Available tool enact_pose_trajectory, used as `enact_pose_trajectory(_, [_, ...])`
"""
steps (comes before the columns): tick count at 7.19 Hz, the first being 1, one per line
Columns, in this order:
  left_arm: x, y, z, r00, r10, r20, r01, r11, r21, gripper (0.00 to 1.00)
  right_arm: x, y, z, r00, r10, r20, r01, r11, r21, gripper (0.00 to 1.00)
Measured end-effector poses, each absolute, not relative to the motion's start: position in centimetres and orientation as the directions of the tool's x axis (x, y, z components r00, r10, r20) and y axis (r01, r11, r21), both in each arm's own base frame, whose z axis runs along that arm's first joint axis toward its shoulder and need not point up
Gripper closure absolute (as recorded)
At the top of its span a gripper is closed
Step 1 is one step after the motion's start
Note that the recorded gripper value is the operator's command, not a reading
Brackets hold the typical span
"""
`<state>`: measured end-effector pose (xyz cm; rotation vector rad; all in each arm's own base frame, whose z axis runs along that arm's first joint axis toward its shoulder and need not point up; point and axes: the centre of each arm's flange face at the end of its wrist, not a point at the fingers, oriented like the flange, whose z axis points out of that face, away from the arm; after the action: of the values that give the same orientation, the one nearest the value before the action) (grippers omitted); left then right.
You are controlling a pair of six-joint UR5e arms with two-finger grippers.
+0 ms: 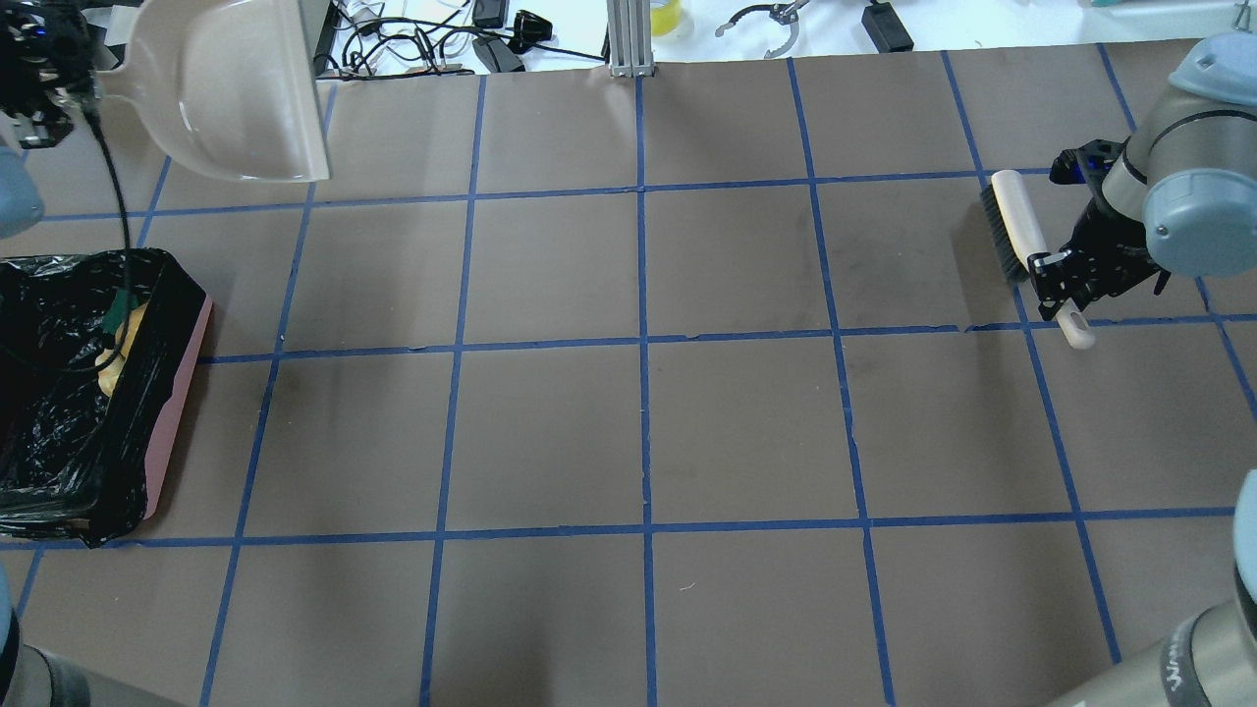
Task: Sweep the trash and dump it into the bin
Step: 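Tip the dustpan into the black bin with the left gripper, then lower it, then lower the brush with the right gripper and set the dustpan down with the left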
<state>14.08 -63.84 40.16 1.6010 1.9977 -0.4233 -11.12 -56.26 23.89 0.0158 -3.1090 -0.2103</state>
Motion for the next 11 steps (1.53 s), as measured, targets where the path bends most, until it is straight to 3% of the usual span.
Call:
enact_pose_trajectory(2, [8.7, -66.2, 33.4, -0.268, 0.861, -0.432, 0.962, 0.263, -0.075, 1.0, -11.1, -56.1, 23.6, -1.0, -0.012, 0.021, -0.009, 0.99, 0.143, 0.95])
enact_pose_trajectory(3, [6.0, -66.5, 30.9, -0.261, 0.906, -0.334, 0.965, 0.241, -0.101, 1.0, -11.1, -56.0, 23.5, -1.0, -0.013, 0.019, -0.01, 0.99, 0.144, 0.87])
enact_pose_trajectory(5, [2.4, -66.0, 27.0, -0.125, 0.979, -0.162, 0.989, 0.109, -0.1, 1.0, -11.0, -56.0, 23.5, -1.0, -0.017, 0.018, -0.014, 0.989, 0.145, 0.79])
enact_pose_trajectory(7, [1.2, -65.8, 24.8, -0.007, 0.995, -0.098, 0.996, -0.003, -0.093, 1.0, -11.0, -56.0, 23.5, -1.0, -0.019, 0.017, -0.016, 0.989, 0.145, 0.56])
enact_pose_trajectory(8, [0.9, -65.8, 24.2, 0.017, 0.996, -0.085, 0.997, -0.023, -0.074, 1.0, -11.0, -56.0, 23.5, -1.0, -0.02, 0.017, -0.018, 0.989, 0.145, 0.5])
enact_pose_trajectory(9, [0.9, -65.9, 24.0, 0.028, 0.997, -0.077, 0.998, -0.032, -0.045, 1.0, -11.0, -56.0, 23.5, -1.0, -0.021, 0.016, -0.018, 0.989, 0.144, 0.39])
enact_pose_trajectory(11, [0.5, -66.0, 23.4, 0.039, 0.997, -0.065, 0.999, -0.04, -0.011, 1.0, -11.0, -56.1, 23.3, -1.0, -0.017, 0.012, -0.015, 0.99, 0.142, 0.35])
